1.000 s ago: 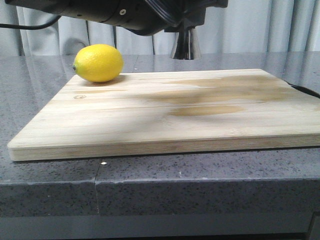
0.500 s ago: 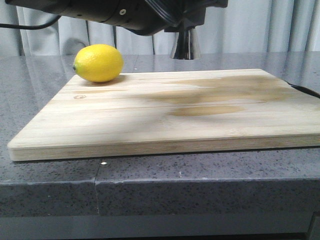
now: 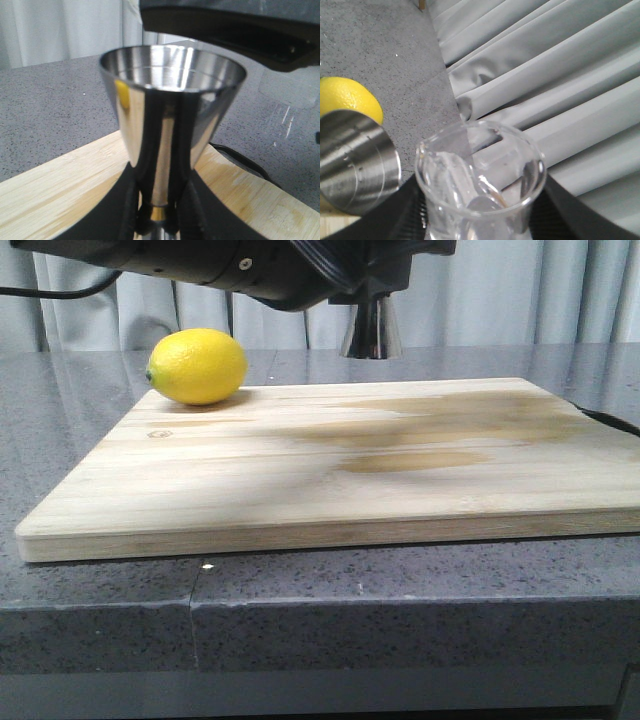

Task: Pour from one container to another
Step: 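Tilt the beaker with the right gripper, pouring liquid into the jigger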

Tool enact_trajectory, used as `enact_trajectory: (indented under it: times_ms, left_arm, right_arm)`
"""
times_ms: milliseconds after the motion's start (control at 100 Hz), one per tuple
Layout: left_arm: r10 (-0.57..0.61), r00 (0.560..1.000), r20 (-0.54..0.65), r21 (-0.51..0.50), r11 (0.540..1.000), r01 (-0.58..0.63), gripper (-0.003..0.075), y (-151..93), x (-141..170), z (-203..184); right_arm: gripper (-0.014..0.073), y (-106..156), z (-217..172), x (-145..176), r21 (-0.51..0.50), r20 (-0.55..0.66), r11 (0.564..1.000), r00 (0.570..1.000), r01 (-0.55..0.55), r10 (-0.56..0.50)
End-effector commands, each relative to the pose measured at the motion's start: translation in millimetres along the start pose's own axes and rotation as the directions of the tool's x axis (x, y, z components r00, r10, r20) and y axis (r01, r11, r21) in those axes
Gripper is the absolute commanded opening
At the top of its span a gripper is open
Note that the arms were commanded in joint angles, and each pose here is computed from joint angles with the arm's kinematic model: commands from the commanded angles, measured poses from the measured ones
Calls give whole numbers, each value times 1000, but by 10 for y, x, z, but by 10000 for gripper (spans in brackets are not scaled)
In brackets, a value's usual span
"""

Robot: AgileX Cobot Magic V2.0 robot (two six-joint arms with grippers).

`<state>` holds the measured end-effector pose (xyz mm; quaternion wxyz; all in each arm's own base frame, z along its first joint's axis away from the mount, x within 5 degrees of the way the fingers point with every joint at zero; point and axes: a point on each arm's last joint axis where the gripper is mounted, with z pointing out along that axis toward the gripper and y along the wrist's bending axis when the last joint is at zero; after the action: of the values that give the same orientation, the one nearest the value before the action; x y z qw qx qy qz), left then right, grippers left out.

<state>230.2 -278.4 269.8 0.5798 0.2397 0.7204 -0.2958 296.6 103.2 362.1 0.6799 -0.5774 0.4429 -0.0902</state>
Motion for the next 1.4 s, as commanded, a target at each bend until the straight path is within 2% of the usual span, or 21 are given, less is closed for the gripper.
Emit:
enact_trajectory:
  times_ms: [0, 750, 1050, 1390]
  left_arm:
    - [-8, 988, 156, 17, 1000, 5, 40, -52, -322, -92]
    - [-6, 988, 156, 18, 1000, 4, 40, -53, -322, -92]
    - [-6, 988, 156, 18, 1000, 4, 40, -53, -322, -92]
    - [-6, 988, 156, 18, 1000, 4, 40, -53, -322, -92]
  right_arm:
    - [277, -196, -84, -193, 76, 62, 995, 996, 59, -64]
    - [277, -195, -84, -197, 86, 52, 968, 969, 235, -240]
    - [277, -195, -84, -198, 92, 43, 931, 933, 352, -357]
    - [277, -191, -86, -217, 99, 59, 914, 914, 394, -401]
